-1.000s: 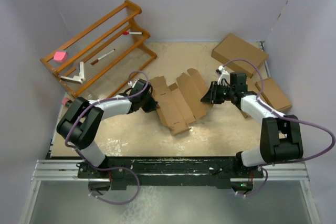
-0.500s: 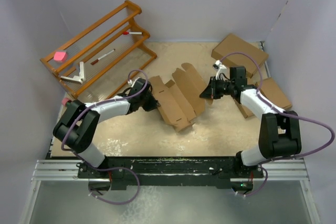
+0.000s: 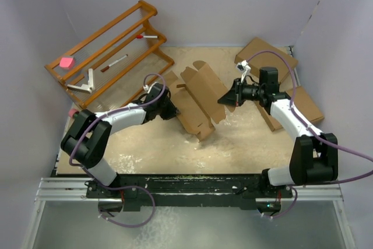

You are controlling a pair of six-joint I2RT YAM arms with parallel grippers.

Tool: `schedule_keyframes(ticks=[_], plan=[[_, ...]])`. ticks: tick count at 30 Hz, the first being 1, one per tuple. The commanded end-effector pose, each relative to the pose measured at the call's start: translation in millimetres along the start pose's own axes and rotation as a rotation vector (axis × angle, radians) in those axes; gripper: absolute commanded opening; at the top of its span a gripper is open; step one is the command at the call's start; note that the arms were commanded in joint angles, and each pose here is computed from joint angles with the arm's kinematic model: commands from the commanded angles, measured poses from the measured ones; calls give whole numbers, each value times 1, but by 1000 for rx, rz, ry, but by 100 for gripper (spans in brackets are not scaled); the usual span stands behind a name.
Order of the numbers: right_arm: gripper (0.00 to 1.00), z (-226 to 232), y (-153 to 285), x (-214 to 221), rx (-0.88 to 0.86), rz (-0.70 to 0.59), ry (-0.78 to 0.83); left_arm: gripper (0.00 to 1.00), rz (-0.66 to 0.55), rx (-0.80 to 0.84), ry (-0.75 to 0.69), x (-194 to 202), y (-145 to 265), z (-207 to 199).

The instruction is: Fold the paper box

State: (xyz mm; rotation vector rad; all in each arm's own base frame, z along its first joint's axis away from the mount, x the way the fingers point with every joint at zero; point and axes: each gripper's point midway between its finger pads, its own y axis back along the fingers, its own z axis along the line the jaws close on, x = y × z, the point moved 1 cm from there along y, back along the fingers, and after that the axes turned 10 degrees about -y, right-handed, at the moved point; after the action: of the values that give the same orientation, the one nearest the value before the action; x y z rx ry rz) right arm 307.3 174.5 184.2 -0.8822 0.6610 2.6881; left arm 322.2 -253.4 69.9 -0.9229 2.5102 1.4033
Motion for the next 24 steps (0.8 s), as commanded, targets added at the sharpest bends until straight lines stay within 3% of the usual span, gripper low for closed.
schedule_keyframes(ticks=[1,20,22,24], plan=[[0,22,4,-14,-66,-23,63,18,-54,90,-23,-18,6,-31],[0,20,2,-11,-77,16,22,25,-43,199,-45,-32,-14,-70],[0,29,10,-27,-69,3,87,28,-42,209,-66,-33,-11,-69],[0,23,24,-36,35,22,197,39,-49,223,-102,-36,-1,-65]])
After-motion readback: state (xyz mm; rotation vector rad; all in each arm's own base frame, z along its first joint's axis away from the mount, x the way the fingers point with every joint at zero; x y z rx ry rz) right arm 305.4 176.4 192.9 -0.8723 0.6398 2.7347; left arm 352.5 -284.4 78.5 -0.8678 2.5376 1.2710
